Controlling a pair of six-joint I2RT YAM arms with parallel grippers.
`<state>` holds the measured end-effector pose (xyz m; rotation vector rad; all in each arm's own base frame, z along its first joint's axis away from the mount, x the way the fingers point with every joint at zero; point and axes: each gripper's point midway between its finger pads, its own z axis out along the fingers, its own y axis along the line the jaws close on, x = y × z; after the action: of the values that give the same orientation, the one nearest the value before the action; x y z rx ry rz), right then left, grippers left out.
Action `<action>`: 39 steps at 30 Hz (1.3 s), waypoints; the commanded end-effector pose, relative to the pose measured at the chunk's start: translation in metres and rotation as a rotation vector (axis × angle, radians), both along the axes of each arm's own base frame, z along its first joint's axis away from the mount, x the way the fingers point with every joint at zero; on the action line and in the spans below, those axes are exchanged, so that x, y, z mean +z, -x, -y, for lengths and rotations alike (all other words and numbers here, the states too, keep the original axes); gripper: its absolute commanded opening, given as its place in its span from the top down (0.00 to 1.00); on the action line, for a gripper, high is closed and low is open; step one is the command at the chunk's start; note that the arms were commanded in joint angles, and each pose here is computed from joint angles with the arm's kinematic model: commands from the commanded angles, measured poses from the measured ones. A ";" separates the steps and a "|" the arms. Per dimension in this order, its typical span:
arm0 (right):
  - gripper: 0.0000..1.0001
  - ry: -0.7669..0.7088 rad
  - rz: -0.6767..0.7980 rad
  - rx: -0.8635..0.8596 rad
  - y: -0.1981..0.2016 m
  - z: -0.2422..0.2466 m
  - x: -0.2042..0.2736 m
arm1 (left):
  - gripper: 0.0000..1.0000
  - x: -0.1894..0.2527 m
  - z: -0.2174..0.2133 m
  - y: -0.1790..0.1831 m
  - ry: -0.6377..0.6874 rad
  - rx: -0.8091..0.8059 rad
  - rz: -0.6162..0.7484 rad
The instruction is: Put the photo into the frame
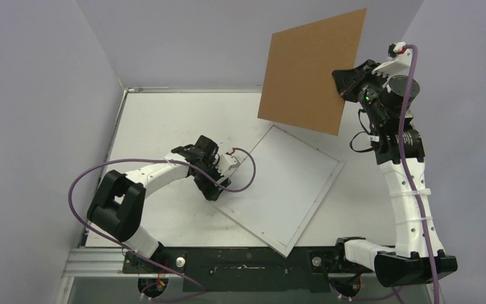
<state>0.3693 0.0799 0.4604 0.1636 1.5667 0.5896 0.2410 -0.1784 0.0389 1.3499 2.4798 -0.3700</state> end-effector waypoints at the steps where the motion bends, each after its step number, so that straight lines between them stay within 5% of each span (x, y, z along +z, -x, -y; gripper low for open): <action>1: 0.95 -0.035 0.198 0.002 0.021 0.003 0.063 | 0.27 -0.003 0.006 -0.006 0.010 -0.008 0.027; 7: 0.95 -0.041 0.192 0.019 0.021 0.000 0.060 | 0.30 -0.005 0.008 -0.010 0.007 0.010 0.028; 24: 0.95 -0.052 0.183 0.051 0.025 -0.006 0.056 | 0.69 -0.004 -0.025 -0.047 -0.144 0.066 0.145; 39: 0.95 -0.078 0.145 0.078 0.025 -0.010 0.045 | 0.72 0.026 -0.092 -0.136 -0.254 0.162 0.352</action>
<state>0.3648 0.0877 0.4548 0.1554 1.5867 0.6524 0.3268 -0.1074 0.0394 1.2297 2.4691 0.0701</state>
